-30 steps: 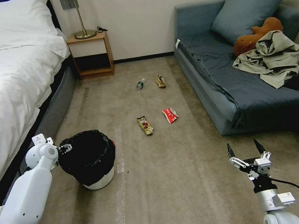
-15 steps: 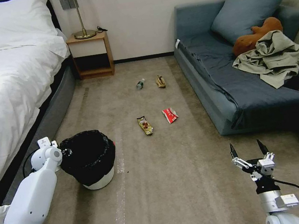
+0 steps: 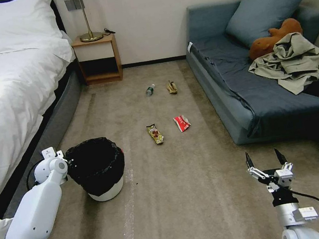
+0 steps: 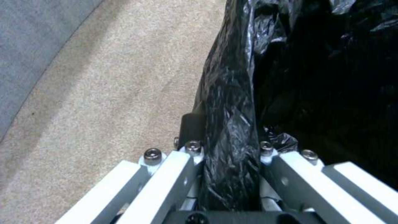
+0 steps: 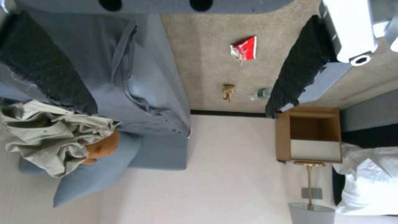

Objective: Pick up the trash bin, then pick up the garbage on the floor and place it into the trash bin.

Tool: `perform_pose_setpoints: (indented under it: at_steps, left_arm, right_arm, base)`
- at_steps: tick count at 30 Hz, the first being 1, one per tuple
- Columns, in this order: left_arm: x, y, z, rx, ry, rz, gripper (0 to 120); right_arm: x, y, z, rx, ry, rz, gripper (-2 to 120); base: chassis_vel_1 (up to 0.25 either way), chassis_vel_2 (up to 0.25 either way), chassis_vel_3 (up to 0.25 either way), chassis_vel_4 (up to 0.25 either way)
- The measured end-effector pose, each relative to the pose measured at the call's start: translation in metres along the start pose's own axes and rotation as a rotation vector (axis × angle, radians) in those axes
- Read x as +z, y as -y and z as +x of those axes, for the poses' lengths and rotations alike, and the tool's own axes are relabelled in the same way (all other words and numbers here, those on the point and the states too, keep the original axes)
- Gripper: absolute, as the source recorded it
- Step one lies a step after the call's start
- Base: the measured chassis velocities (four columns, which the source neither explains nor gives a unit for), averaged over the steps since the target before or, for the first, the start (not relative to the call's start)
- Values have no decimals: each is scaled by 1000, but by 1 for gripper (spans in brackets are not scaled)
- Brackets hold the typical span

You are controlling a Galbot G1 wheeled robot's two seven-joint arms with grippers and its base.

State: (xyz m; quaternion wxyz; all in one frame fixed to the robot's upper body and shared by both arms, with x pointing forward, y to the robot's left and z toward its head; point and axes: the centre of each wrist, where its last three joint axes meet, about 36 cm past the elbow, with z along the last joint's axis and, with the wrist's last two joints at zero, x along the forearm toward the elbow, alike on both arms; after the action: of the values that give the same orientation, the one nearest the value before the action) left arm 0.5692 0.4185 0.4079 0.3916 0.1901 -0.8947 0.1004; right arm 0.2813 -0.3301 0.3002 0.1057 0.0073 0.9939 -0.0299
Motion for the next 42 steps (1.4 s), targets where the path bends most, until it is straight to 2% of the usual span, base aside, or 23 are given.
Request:
perform_pose_setpoints:
  at_steps: [4,8,21,26,33,42]
  left_arm:
    - [3,-2,1,10,10,2,7]
    - [14,-5,4,30,37,5,7]
    - [26,-7,16,75,72,16,4]
    - [35,-7,34,127,97,22,3]
    - [43,-7,45,165,101,36,3]
    - [60,-10,66,225,101,90,3]
  right_arm:
    - [0,-1,0,1,0,-1,100]
    - [0,-2,-1,1,2,-3,100]
    - [-5,-3,-7,-3,8,-1,100]
    - [-8,-2,-11,-3,12,1,100]
    - [-10,-1,-14,-2,15,3,100]
    - [-13,1,-19,-7,12,8,100]
  base:
    - [0,0,0,0]
    - [0,0,0,0]
    - [0,0,0,0]
    - [0,0,0,0]
    - [0,0,0,0]
    - [0,0,0,0]
